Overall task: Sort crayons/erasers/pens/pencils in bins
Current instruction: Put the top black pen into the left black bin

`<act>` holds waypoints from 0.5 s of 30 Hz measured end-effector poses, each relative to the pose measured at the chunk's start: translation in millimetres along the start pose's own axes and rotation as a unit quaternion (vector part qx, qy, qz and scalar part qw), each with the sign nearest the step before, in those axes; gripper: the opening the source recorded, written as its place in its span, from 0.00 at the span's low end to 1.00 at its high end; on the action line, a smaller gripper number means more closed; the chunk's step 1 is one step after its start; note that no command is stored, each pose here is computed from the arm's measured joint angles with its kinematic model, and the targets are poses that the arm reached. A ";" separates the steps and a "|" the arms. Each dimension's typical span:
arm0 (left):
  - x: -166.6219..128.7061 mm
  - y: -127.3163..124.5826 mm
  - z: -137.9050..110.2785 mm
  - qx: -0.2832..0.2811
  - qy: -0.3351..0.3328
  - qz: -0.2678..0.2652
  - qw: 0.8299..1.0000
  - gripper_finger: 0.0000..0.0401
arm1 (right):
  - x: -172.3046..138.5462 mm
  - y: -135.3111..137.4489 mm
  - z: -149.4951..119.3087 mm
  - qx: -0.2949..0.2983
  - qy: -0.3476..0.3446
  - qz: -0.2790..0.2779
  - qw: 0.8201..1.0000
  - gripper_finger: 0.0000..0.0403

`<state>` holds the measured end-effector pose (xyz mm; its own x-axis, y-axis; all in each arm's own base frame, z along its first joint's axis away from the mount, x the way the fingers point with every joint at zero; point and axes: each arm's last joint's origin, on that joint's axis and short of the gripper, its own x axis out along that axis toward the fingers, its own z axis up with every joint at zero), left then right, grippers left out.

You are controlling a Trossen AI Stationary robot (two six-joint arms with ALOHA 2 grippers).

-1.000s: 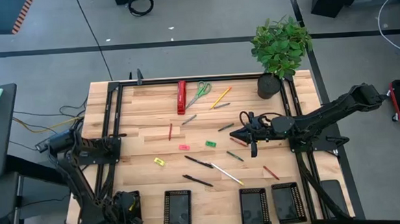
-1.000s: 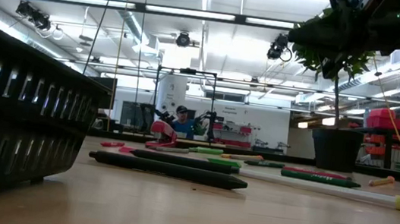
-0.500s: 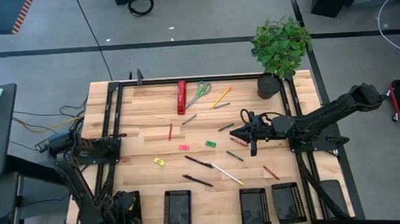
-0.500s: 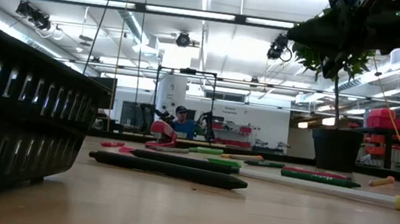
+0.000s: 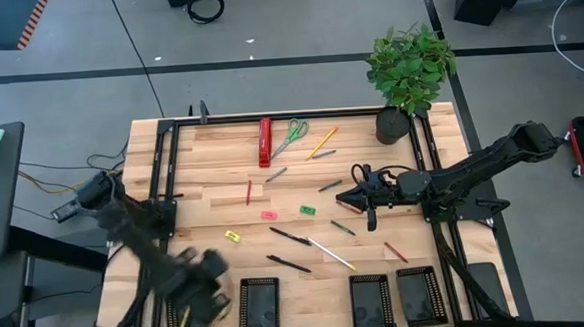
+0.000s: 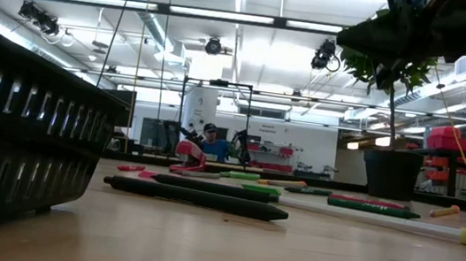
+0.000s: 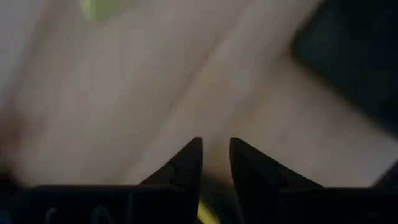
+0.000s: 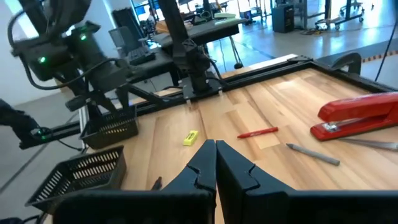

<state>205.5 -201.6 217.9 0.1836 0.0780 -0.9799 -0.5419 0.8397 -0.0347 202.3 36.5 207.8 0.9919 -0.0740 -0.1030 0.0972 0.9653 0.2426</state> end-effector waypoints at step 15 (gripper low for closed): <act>-5.8 65.6 180.3 0.189 -0.095 -0.046 0.976 0.23 | 0.0 -0.5 -2.1 -0.079 0.012 0.002 0.997 0.03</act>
<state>316.7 -50.1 256.7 0.3858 0.0606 -0.9206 -0.1807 0.9835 -0.0109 202.1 36.5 205.7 0.9899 -0.0663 -0.1251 0.0777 0.9930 0.0886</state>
